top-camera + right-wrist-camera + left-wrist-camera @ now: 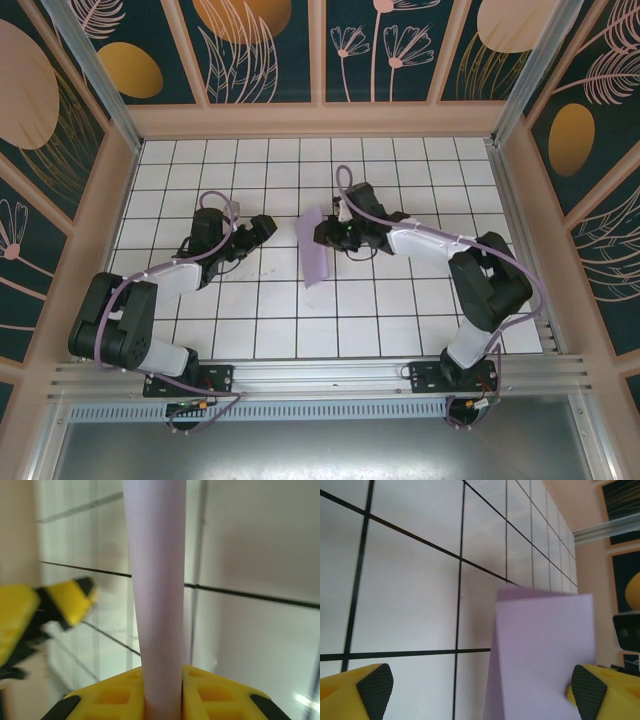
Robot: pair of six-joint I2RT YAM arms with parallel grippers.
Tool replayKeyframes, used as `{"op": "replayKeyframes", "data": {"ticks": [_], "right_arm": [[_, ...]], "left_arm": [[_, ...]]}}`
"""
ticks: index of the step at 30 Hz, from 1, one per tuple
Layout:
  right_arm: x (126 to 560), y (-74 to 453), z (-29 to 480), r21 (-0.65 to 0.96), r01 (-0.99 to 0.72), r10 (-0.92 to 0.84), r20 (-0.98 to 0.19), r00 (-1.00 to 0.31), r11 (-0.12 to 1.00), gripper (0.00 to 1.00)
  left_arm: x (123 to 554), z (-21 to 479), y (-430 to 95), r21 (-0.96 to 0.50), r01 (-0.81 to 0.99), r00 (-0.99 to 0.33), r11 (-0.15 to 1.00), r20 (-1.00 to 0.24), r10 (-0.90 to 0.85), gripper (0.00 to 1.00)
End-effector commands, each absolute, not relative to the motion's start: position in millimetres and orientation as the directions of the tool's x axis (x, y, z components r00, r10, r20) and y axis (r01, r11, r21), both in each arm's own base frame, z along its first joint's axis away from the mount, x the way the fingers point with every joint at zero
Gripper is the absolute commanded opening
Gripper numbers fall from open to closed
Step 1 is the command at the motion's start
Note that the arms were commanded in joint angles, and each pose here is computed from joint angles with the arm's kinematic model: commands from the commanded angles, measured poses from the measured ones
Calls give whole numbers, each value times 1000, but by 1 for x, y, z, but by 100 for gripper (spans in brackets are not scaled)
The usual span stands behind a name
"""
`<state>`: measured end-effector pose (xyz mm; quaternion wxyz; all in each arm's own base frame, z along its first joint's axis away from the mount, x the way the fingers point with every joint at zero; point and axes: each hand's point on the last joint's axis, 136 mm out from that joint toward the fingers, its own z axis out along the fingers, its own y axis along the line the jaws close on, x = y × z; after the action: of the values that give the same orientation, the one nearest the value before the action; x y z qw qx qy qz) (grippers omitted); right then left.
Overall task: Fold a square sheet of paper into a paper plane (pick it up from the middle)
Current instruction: First fold in half a square sheet of paper at the center of the table.
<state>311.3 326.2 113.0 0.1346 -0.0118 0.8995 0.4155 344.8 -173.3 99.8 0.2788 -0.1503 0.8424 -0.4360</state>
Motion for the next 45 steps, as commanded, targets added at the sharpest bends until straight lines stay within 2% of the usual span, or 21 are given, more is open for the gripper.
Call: {"op": "replayKeyframes", "data": {"ticks": [1, 4, 11, 26, 35, 39, 41, 43, 45], "right_arm": [[309, 336, 139, 847, -206, 62, -269, -961, 490, 24], [312, 323, 113, 820, -148, 74, -225, -971, 553, 26], [308, 311, 81, 811, -55, 101, -140, -985, 583, 34], [310, 301, 73, 866, 42, 147, -37, -988, 498, 37], [308, 301, 72, 878, 58, 147, -14, -989, 475, 37], [308, 301, 72, 876, 60, 147, -13, -989, 478, 39], [309, 298, 70, 863, 61, 151, -18, -988, 502, 42], [311, 291, 68, 827, 45, 152, -50, -987, 561, 53], [316, 284, 72, 789, 19, 159, -99, -982, 613, 63]], "left_arm": [[339, 122, -185, -856, 78, -803, 511, -358, -476, 93], [336, 124, -189, -873, 87, -812, 480, -341, -473, 90], [330, 121, -202, -904, 88, -839, 418, -293, -458, 79], [320, 96, -265, -933, 67, -924, 354, -192, -330, 64], [321, 91, -277, -951, 58, -930, 303, -162, -329, 42], [322, 99, -277, -962, 76, -923, 261, -167, -348, 24], [324, 102, -276, -964, 80, -917, 253, -171, -361, 12], [327, 104, -276, -964, 85, -911, 251, -177, -372, 1], [328, 109, -277, -965, 100, -909, 241, -187, -372, 0]]}}
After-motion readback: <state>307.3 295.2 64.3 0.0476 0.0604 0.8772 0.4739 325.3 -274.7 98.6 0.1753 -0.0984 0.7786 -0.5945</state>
